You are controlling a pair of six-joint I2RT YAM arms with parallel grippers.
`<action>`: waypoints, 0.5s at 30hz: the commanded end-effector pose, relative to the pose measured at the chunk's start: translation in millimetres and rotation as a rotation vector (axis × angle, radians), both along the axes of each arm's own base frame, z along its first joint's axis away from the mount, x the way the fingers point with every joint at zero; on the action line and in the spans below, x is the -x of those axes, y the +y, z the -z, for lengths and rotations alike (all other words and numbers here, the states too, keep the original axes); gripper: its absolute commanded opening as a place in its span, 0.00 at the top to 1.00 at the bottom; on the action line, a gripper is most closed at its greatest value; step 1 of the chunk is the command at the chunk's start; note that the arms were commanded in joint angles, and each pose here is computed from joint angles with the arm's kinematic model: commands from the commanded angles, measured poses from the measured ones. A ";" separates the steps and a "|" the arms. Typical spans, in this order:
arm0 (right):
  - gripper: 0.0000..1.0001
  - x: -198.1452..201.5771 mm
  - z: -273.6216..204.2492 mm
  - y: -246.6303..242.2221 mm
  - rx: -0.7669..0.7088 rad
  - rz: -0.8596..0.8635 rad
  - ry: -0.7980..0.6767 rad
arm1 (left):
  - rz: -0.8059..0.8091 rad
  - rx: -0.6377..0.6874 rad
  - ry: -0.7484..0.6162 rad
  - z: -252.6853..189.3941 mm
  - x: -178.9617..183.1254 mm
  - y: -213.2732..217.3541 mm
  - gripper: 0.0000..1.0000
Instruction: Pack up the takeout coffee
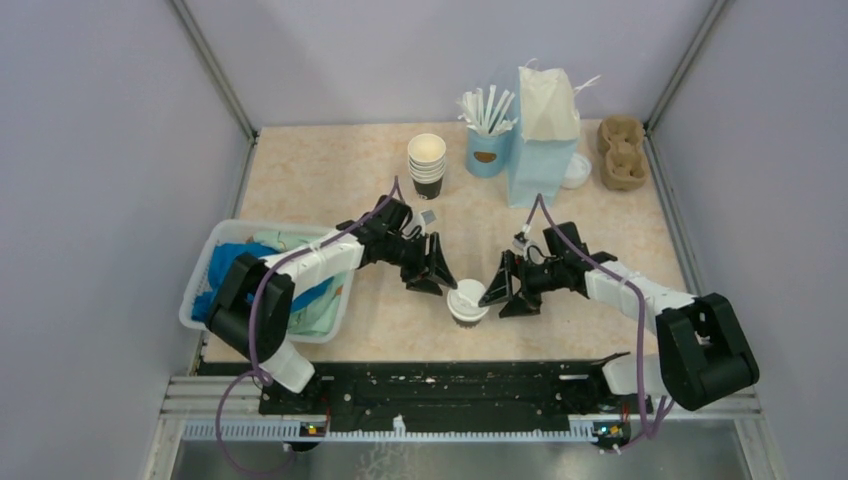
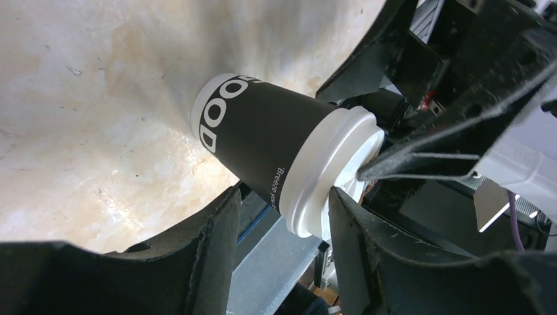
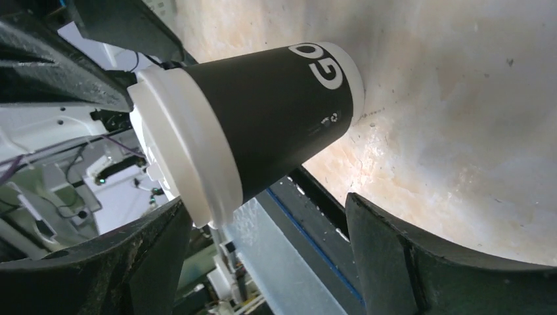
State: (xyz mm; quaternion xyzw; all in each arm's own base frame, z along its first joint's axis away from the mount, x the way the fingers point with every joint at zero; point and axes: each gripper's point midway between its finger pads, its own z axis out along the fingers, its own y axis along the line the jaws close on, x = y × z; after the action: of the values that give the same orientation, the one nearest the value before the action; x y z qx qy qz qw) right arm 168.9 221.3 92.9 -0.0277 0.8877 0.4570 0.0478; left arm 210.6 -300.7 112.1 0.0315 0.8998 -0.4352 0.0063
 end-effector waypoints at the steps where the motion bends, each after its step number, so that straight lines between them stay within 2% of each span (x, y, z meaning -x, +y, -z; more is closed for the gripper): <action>1: 0.20 -18.6 15.6 -4.5 0.018 0.083 -0.029 | 0.010 -0.086 0.006 31.0 17.4 19.6 0.45; 5: 0.18 -27.6 -4.6 -7.3 0.068 0.070 -0.080 | 0.006 -0.078 -0.038 17.2 13.8 20.1 0.42; 8: 0.10 -31.7 -33.9 -8.5 0.127 0.030 -0.146 | 0.000 -0.056 -0.088 -9.1 3.1 14.5 0.37; 11: 0.02 -28.2 -54.8 -9.4 0.271 -0.031 -0.217 | -0.024 -0.054 -0.150 -37.9 -6.4 14.1 0.26; 15: 0.01 -20.9 -74.3 -4.8 0.495 -0.082 -0.319 | -0.142 -0.113 -0.318 -80.4 -20.2 35.0 0.11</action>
State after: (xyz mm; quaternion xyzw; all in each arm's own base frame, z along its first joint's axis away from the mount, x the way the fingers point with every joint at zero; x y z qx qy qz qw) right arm 204.1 230.0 150.9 -0.0915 0.9252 0.3443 0.1311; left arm 215.2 -284.3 134.3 0.0331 0.9162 -0.3953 0.0561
